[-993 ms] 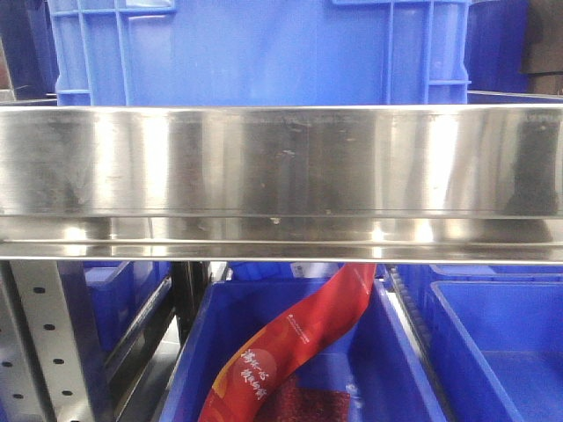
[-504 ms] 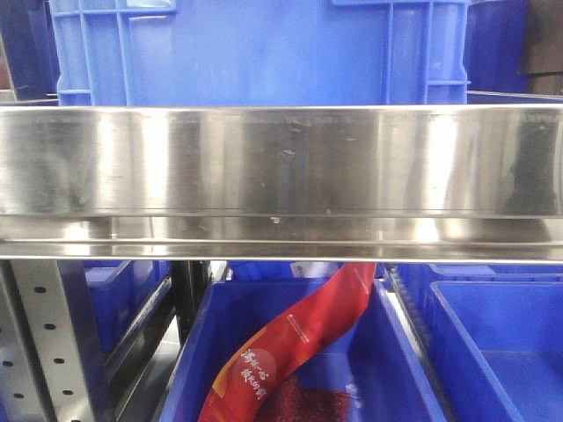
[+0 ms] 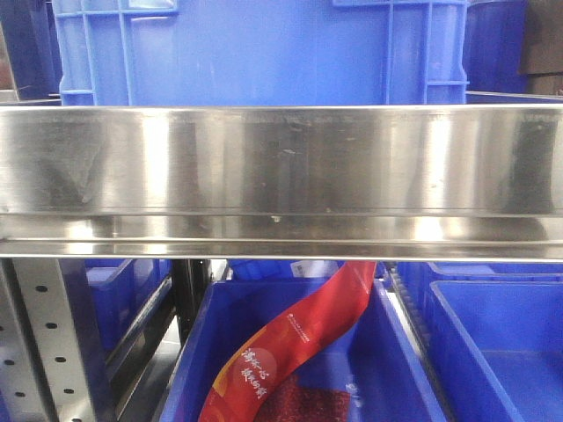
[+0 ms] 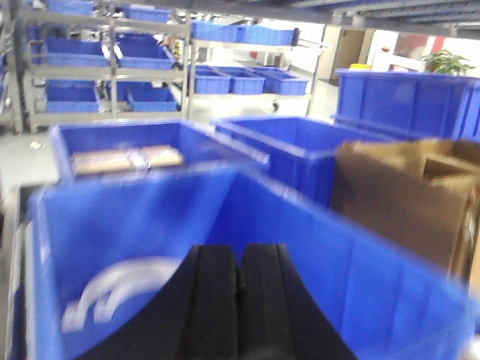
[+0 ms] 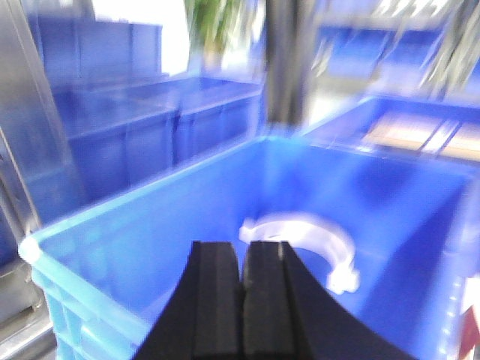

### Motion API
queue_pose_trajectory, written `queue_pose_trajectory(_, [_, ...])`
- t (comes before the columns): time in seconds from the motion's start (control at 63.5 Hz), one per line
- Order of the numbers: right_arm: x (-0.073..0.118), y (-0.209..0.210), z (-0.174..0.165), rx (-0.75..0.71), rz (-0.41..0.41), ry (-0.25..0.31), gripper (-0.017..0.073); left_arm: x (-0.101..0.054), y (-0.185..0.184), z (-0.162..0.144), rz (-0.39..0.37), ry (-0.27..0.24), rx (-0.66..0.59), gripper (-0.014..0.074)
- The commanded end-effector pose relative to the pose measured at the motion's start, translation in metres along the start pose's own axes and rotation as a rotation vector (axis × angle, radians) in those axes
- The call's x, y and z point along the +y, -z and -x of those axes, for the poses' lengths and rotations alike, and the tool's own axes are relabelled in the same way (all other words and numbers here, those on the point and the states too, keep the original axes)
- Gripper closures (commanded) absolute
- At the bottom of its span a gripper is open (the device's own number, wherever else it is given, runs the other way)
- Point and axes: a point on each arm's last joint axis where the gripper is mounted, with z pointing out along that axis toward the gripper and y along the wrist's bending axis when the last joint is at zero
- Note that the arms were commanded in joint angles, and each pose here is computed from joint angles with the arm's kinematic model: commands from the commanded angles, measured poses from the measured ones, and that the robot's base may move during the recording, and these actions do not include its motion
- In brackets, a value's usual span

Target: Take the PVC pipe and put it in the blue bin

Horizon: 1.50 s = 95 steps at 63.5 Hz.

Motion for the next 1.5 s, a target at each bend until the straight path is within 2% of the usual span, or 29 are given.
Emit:
queue_pose_trajectory(0.0, [-0.001, 0.020, -0.017, -0.005, -0.007, 0.006, 0.0721, 0.000, 0.022, -0.016, -0.001, 0.014, -0.022, 0.0704])
queue_pose_trajectory(0.126, [-0.001, 0.049, -0.052, 0.045, -0.005, 0.004, 0.0721, 0.003, 0.047, -0.051, 0.006, 0.016, 0.013, 0.0704])
queue_pose_trajectory(0.252, [-0.001, 0.075, -0.068, 0.025, -0.004, 0.005, 0.0721, 0.004, 0.068, -0.065, 0.007, 0.016, -0.011, 0.0704])
queue_pose_trajectory(0.41, [0.002, 0.096, -0.072, 0.001, 0.008, 0.010, 0.0721, 0.003, 0.084, -0.061, 0.005, 0.015, -0.077, 0.0704])
queue_pose_trajectory(0.599, [0.002, 0.101, -0.070, -0.020, 0.009, 0.011, 0.0721, 0.004, 0.088, -0.056, 0.007, 0.014, -0.133, 0.0704])
queue_pose_trajectory(1.198, [0.002, 0.100, -0.076, 0.006, 0.008, 0.012, 0.0721, 0.004, 0.088, -0.056, 0.007, 0.014, -0.133, 0.0704])
queue_pose_trajectory(1.245, [0.000, 0.100, -0.080, 0.003, -0.006, 0.043, 0.0721, 0.004, 0.088, -0.056, 0.007, 0.014, -0.133, 0.0704])
queue_pose_trajectory(1.324, [-0.005, 0.103, -0.091, 0.002, -0.047, 0.158, 0.0721, 0.004, 0.088, -0.056, 0.007, 0.014, -0.133, 0.0704])
queue_pose_trajectory(1.371, [-0.007, 0.106, -0.100, 0.013, -0.064, 0.189, 0.0721, 0.004, 0.088, -0.056, 0.007, 0.014, -0.133, 0.0704])
queue_pose_trajectory(1.418, [-0.009, 0.112, -0.110, 0.010, -0.077, 0.186, 0.0722, 0.004, 0.088, -0.056, 0.007, 0.014, -0.133, 0.0704])
queue_pose_trajectory(1.481, [-0.012, 0.119, -0.123, -0.008, -0.105, 0.129, 0.0722, 0.004, 0.088, -0.056, 0.007, 0.014, -0.133, 0.0704])
